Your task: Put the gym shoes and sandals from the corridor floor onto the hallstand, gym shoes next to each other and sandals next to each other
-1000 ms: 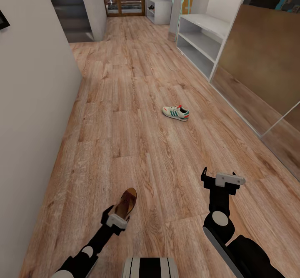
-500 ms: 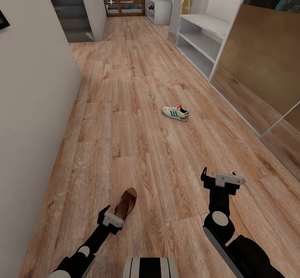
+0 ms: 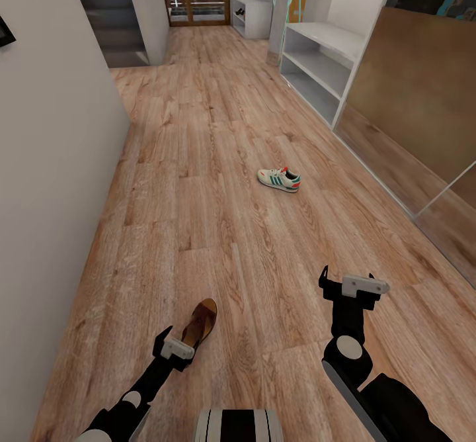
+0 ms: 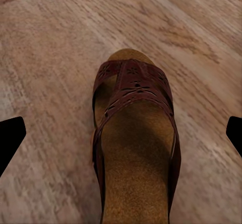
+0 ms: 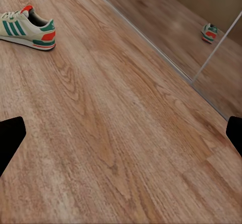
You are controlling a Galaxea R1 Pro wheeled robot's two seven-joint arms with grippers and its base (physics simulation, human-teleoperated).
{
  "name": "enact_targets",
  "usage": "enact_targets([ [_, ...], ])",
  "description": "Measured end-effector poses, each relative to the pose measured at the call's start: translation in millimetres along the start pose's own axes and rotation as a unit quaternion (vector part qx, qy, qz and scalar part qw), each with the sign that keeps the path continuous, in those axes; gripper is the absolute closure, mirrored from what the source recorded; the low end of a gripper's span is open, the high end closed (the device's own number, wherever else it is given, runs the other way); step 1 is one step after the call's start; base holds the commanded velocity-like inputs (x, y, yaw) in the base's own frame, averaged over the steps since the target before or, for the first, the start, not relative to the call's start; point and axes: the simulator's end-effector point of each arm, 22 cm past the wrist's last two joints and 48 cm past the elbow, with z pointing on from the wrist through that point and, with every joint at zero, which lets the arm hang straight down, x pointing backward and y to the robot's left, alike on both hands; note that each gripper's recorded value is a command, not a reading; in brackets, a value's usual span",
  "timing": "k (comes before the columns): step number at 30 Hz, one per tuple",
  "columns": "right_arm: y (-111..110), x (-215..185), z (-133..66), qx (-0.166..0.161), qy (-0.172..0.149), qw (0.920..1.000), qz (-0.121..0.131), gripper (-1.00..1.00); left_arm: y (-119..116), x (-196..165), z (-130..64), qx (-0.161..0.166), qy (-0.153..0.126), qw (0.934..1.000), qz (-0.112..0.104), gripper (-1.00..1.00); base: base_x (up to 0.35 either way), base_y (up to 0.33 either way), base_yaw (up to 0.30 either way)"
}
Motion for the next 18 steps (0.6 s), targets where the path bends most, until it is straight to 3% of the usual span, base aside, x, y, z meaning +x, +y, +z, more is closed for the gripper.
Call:
enact_targets([
  [18,1.0,2.5,0.9,-0.001,0.001,1.0,0.002,-1.0,-0.5,3.0,0.4,-0.002,0.003,1.0,-0.007,-1.0,0.0,0.0,0.0],
])
